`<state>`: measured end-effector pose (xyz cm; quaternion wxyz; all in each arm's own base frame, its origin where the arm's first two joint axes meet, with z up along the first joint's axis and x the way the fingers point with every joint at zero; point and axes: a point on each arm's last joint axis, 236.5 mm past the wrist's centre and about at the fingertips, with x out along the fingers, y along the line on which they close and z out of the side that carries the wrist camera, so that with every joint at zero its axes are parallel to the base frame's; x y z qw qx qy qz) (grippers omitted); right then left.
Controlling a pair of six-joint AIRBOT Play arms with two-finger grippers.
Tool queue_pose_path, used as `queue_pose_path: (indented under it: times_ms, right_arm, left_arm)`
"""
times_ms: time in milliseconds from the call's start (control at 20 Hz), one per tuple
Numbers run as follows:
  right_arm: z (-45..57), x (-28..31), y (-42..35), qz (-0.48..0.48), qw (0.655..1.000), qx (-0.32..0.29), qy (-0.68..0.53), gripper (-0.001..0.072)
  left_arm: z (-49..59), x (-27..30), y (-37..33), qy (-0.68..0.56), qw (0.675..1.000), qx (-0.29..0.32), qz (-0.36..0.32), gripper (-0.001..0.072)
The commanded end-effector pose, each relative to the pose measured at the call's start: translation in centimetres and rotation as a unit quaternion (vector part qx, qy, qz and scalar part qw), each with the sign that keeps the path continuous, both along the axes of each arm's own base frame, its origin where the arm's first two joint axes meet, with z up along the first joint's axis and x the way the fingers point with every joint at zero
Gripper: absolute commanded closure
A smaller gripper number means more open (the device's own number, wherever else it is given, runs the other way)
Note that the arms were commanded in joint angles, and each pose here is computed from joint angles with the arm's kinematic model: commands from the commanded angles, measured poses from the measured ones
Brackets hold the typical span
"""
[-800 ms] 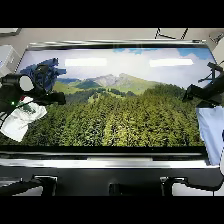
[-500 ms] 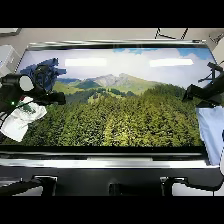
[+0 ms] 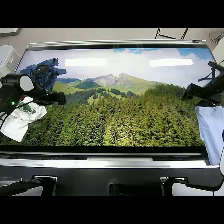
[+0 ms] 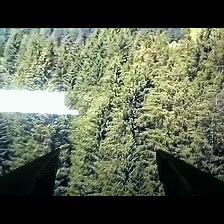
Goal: Fold the clothes and pants, and hang the long-sleeved shirts on hangers.
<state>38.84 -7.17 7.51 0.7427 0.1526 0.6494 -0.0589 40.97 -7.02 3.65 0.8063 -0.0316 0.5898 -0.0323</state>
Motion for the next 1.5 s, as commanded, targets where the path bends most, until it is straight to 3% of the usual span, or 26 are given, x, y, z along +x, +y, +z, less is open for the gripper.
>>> queue_pose_path:
  times_ms: [0, 150, 250, 350, 450, 550, 700, 1000, 1250, 1300, 1350, 1450]
  right_arm:
    - [0.5, 2.5, -0.5, -0.007, 0.998, -0.01, -0.054, 0.0029]
    - [0.9, 4.0, -0.5, -0.011, 0.996, -0.008, -0.086, 0.0035]
    - [1.4, 5.3, -0.6, -0.015, 0.993, -0.01, -0.116, 0.0034]
    - [1.5, 5.7, -0.7, -0.017, 0.992, -0.012, -0.124, 0.0034]
    - [1.4, 5.6, -0.7, -0.016, 0.993, -0.011, -0.12, 0.0034]
    - [1.3, 5.4, -0.6, -0.006, 0.993, -0.013, -0.116, 0.0035]
    - [1.3, 5.4, -0.6, -0.003, 0.993, -0.014, -0.117, 0.0035]
    - [1.3, 5.4, -0.6, -0.003, 0.993, -0.014, -0.116, 0.0035]
    - [0.9, 4.2, -0.3, 0.002, 0.996, -0.007, -0.09, 0.0035]
    - [0.8, 3.9, -0.2, 0.003, 0.997, -0.005, -0.083, 0.0035]
    - [0.7, 3.6, -0.1, 0.004, 0.997, -0.004, -0.078, 0.0035]
    - [0.7, 3.4, -0.2, 0.007, 0.997, -0.005, -0.074, 0.0034]
  left_arm:
    - [-0.2, 0.1, -0.2, 0.002, 1.0, -0.006, 0.004, 0.001]
    - [-0.3, 0.6, -0.5, -0.005, 1.0, -0.01, 0.004, 0.001]
    - [1.1, 2.3, 2.2, -0.04, 0.999, 0.026, 0.024, -0.0012]
    - [4.8, 4.2, 8.9, -0.084, 0.987, 0.043, 0.127, -0.0013]
    - [7.0, 3.4, 17.5, -0.093, 0.965, 0.019, 0.243, -0.0013]
    - [5.3, -1.5, 25.4, -0.039, 0.931, -0.029, 0.362, -0.0013]
    - [1.1, -6.6, 31.2, -0.009, 0.876, -0.104, 0.471, -0.0013]
    - [-7.2, -2.0, 30.1, -0.07, 0.865, -0.186, 0.46, -0.0013]
    - [-10.7, 1.6, 28.1, -0.079, 0.888, -0.174, 0.418, -0.0005]
    - [-10.6, 2.0, 27.7, -0.081, 0.888, -0.176, 0.418, 0.02]
    - [-10.2, 2.1, 27.0, -0.078, 0.885, -0.188, 0.419, 0.0662]
    - [-6.6, 3.0, 25.5, -0.108, 0.888, -0.204, 0.398, 0.0686]
